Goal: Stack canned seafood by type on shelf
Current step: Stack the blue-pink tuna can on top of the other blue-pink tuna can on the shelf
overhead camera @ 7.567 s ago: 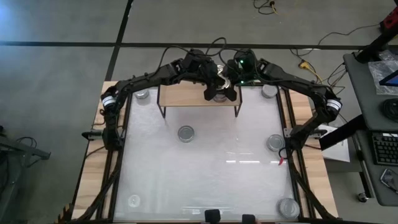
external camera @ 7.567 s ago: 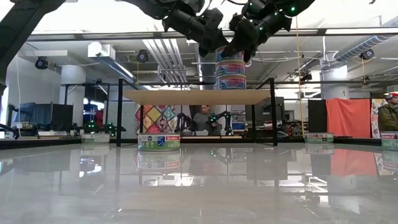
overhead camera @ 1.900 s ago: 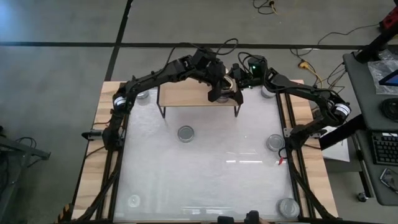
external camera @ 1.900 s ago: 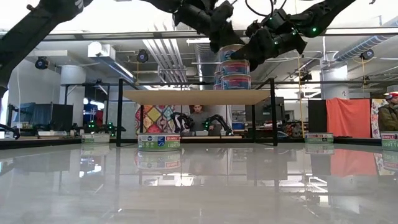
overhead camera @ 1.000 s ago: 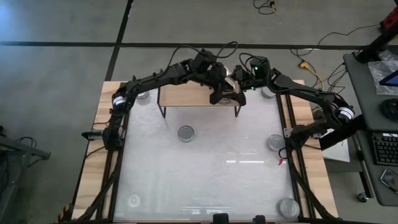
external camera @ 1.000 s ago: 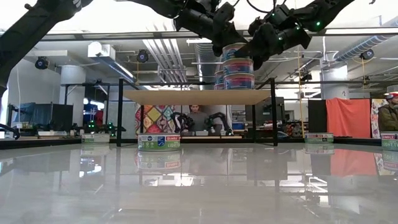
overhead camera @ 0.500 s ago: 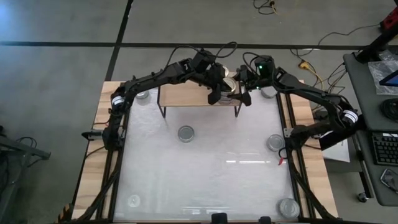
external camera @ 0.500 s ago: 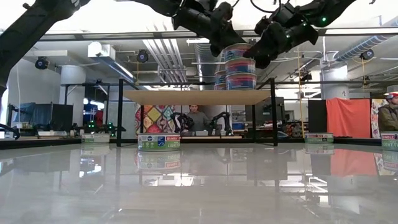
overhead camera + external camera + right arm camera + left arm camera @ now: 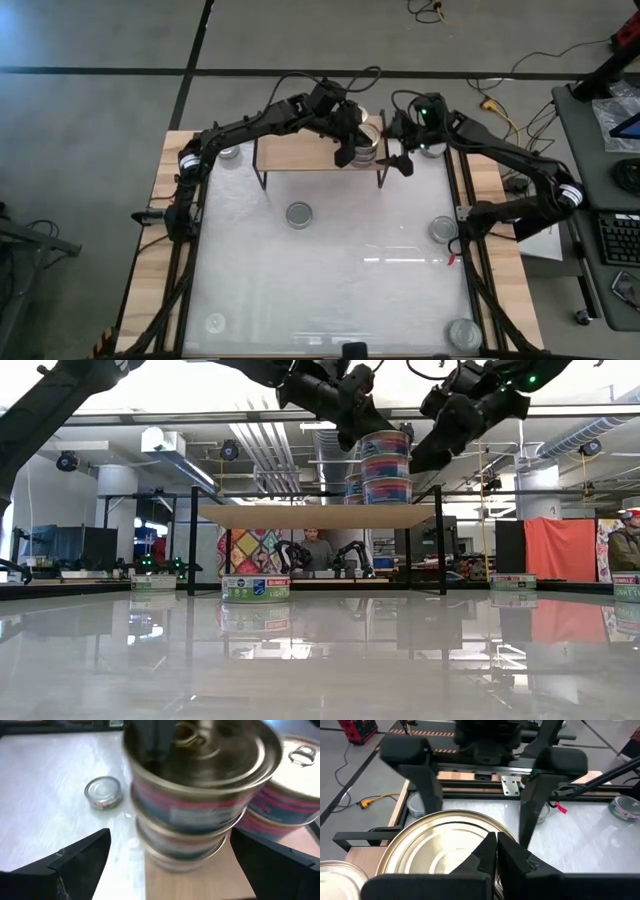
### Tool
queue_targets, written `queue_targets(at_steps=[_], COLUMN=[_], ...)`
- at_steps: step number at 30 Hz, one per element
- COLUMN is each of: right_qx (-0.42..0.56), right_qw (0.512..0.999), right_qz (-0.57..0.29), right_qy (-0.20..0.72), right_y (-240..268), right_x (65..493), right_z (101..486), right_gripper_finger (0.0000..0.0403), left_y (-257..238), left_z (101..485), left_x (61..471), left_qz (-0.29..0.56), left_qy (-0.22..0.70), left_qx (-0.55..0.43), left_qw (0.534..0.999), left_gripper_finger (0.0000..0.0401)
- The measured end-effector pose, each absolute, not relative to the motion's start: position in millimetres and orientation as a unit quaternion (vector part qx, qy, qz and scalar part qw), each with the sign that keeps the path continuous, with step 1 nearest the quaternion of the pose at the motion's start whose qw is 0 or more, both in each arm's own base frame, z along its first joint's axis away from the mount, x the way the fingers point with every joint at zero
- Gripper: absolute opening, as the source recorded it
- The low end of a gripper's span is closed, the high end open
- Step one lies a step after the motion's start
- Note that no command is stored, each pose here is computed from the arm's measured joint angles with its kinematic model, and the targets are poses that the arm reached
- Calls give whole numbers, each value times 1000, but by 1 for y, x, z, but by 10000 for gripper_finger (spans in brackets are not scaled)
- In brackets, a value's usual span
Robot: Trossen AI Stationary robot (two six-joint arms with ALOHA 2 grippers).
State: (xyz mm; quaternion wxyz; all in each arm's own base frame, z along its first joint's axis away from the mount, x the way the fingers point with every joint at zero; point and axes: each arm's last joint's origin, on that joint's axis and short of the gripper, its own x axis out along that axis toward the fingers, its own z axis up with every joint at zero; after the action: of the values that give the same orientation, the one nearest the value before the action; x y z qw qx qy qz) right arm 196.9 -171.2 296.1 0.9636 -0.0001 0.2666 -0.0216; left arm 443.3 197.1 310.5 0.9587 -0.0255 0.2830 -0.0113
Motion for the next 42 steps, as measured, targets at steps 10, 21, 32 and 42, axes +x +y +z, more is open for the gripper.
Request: queue_targets(at_steps=[10, 21, 32, 42], right_qx=[-15, -55, -65, -58], right_qw=[950, 922, 925, 921], right_qz=[-69, -139, -136, -125], right_qy=[304, 358, 349, 364], right_y=[-169, -166, -166, -172], right_x=[195, 205, 211, 223], right_z=[295, 288, 288, 273], right_gripper_finger=[400, 351, 247, 188], left_y=[196, 180, 160, 136], left_z=[331, 374, 390, 368], left_x=[436, 415, 373, 324], left_qz=[6, -39, -20, 55], left_qy=[251, 200, 126, 130], left_qx=[-18, -33, 5, -10], left_qw=[968, 979, 992, 990], left_gripper_finger=[0, 0, 0, 0])
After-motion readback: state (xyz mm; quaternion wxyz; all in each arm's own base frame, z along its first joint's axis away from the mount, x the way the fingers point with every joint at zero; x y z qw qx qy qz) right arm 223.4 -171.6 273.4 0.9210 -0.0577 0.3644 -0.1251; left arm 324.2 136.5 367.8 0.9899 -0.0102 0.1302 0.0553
